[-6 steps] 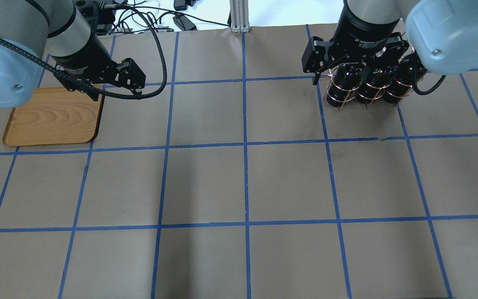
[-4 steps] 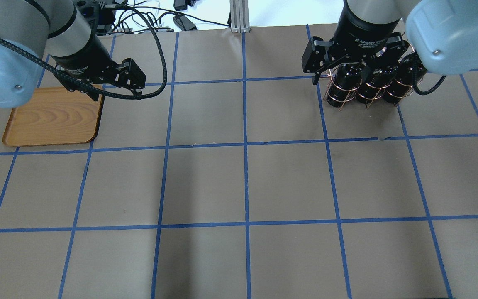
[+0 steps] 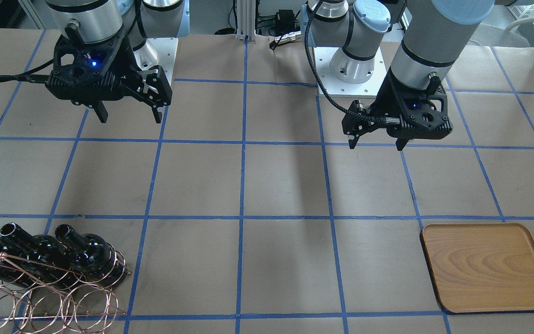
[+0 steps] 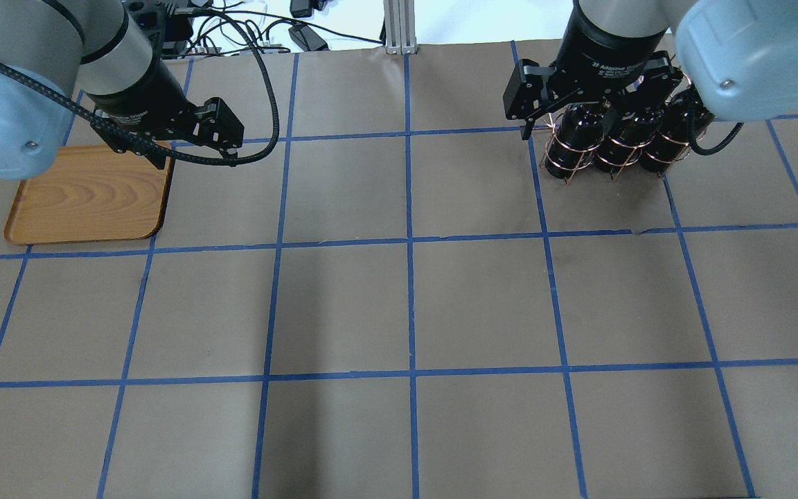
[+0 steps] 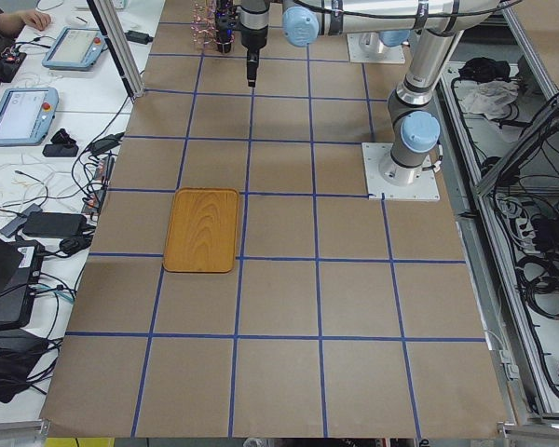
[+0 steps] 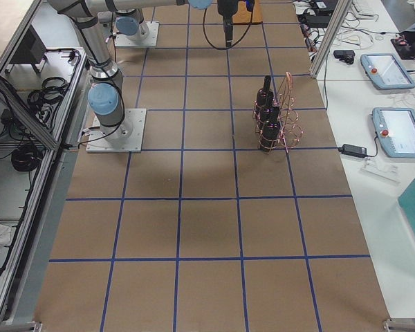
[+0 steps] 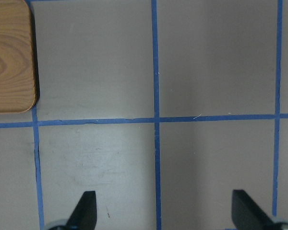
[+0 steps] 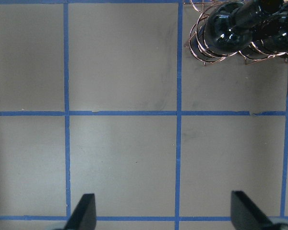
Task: Take wine from basket and place on tray
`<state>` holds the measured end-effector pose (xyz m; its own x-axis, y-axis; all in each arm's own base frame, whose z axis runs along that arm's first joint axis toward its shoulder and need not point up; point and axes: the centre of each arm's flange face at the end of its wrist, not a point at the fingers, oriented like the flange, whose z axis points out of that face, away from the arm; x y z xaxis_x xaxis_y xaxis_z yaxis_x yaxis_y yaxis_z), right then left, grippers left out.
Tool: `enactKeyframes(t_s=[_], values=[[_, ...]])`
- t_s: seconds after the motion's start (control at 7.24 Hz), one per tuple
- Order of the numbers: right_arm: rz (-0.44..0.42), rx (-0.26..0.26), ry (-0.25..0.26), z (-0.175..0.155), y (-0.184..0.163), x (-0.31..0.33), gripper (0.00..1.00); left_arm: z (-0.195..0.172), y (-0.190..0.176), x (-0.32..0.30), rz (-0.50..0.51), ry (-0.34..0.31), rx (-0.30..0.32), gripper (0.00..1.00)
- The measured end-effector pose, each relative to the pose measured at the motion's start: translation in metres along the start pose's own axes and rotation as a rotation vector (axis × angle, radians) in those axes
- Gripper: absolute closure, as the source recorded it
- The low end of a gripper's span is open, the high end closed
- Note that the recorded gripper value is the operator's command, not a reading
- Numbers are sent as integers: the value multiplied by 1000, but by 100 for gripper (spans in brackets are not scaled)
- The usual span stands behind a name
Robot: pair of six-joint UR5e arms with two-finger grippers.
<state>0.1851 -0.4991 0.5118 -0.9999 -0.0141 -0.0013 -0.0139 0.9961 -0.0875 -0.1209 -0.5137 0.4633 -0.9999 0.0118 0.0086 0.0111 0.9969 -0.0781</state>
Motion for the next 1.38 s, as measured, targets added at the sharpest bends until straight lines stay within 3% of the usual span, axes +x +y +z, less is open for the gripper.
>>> enactKeyframes(t_s=[0.28, 0.69, 0.97, 1.38], values=[[-7, 1, 3, 2, -13, 13, 0, 0, 0, 0, 0, 0, 0, 0], [40, -18, 12, 9, -67, 87, 0, 0, 0, 0, 0, 0, 0, 0], [67, -46, 8, 33, -102, 149, 0, 0, 0, 0, 1, 0, 0, 0], [59, -34, 7, 66, -139, 193, 0, 0, 1, 0, 4, 0, -1, 0]])
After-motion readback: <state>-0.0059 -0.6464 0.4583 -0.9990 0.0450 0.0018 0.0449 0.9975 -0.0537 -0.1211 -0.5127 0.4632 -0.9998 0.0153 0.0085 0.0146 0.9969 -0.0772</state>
